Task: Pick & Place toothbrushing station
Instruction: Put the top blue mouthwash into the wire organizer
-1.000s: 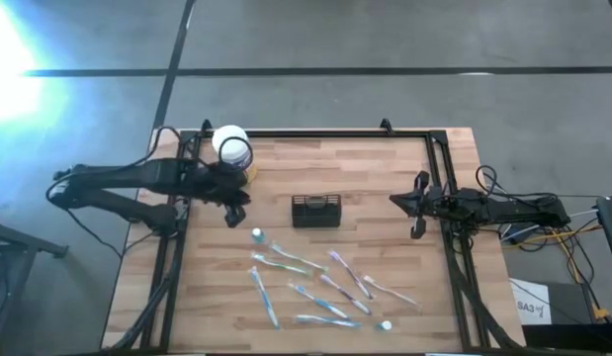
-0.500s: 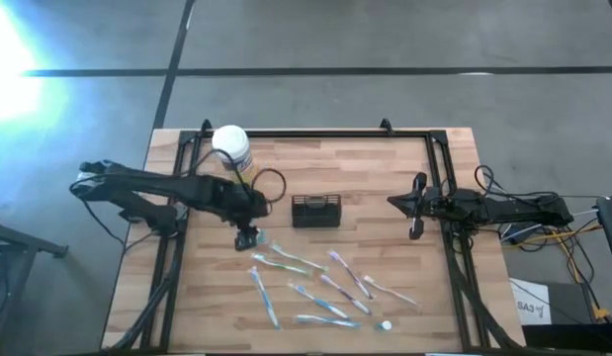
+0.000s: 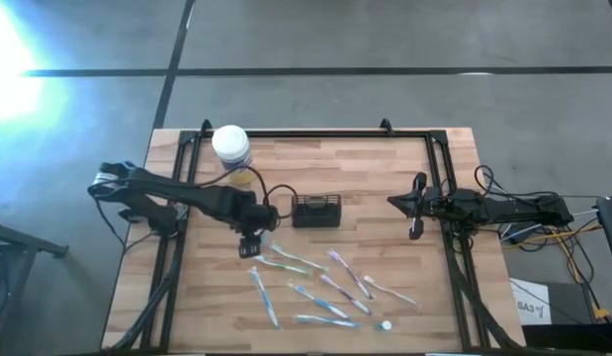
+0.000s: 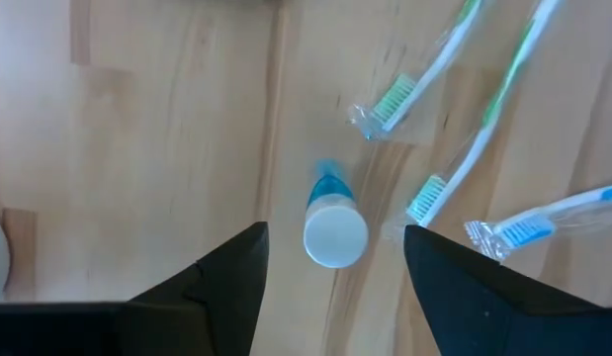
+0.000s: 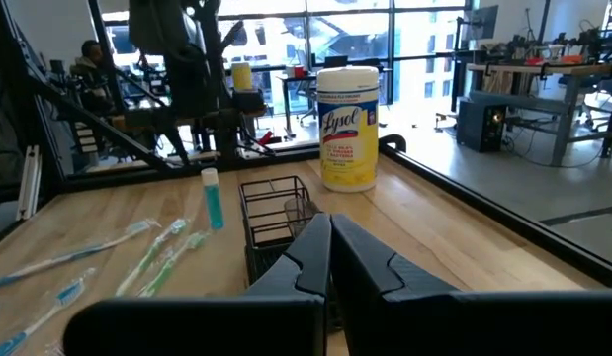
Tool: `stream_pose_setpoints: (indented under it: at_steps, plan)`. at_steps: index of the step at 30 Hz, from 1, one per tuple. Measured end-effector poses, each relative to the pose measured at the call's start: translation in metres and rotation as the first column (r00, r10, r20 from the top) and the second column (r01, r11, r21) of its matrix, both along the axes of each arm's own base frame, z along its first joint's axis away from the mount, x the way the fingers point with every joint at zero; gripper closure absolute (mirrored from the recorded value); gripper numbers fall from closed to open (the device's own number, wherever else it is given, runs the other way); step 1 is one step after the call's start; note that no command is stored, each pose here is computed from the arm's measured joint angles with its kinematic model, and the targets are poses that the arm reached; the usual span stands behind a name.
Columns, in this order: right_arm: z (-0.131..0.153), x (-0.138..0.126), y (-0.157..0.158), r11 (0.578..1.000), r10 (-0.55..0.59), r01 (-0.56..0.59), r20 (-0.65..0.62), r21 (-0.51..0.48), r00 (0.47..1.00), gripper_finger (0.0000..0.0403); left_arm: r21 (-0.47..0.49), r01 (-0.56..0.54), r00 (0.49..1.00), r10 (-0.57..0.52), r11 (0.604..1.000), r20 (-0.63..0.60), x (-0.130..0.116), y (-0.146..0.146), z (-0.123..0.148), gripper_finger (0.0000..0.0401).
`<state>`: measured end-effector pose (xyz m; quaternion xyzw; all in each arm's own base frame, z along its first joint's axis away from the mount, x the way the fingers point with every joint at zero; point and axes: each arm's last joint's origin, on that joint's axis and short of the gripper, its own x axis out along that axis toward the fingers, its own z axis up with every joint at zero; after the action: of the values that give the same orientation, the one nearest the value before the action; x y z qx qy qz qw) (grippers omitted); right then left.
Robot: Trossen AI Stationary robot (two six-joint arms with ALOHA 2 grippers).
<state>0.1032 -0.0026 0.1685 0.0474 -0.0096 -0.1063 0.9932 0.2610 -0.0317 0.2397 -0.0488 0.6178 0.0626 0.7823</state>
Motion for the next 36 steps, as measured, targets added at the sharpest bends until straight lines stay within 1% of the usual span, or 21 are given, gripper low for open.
stream_pose_setpoints:
  at_steps: [6,13,16,19,22,27,30,36]
  plan:
    - [0.000,0.000,0.000,1.000,0.000,0.000,0.000,0.000,1.000,0.0394,0.016,0.022,0.999,-0.022,1.000,-0.029,0.005,0.000,-0.008,0.0160]
    - [0.000,0.000,0.000,1.000,0.000,0.000,0.000,0.000,1.000,0.0394,0.022,0.021,0.998,-0.020,1.000,-0.053,0.009,-0.001,-0.015,0.0161]
    - [0.000,0.000,0.000,1.000,0.000,0.000,0.000,0.000,1.000,0.0394,0.022,0.021,0.998,-0.020,1.000,-0.055,0.009,-0.001,-0.016,0.0167]
    - [0.000,0.000,0.000,1.000,-0.001,0.001,0.000,0.000,1.000,0.0394,0.022,0.021,0.998,-0.020,1.000,-0.056,0.009,-0.001,-0.016,0.0183]
    - [0.000,0.000,0.000,1.000,-0.001,0.001,0.000,0.000,1.000,0.0394,0.022,0.021,0.998,-0.020,1.000,-0.056,0.009,-0.001,-0.016,0.0209]
    - [0.000,0.000,0.000,1.000,-0.002,0.002,0.000,0.000,1.000,0.0394,0.020,0.027,0.998,-0.026,0.999,-0.055,0.009,-0.001,-0.016,0.0270]
    - [0.000,0.000,0.000,1.000,-0.002,0.002,0.001,0.000,1.000,0.0394,0.009,0.052,0.997,-0.051,0.999,-0.055,0.010,-0.001,-0.016,0.0306]
    - [0.000,0.000,0.000,1.000,-0.002,0.002,0.001,0.000,1.000,0.0394,0.001,0.073,0.996,-0.073,0.997,-0.052,0.010,-0.002,-0.014,0.0306]
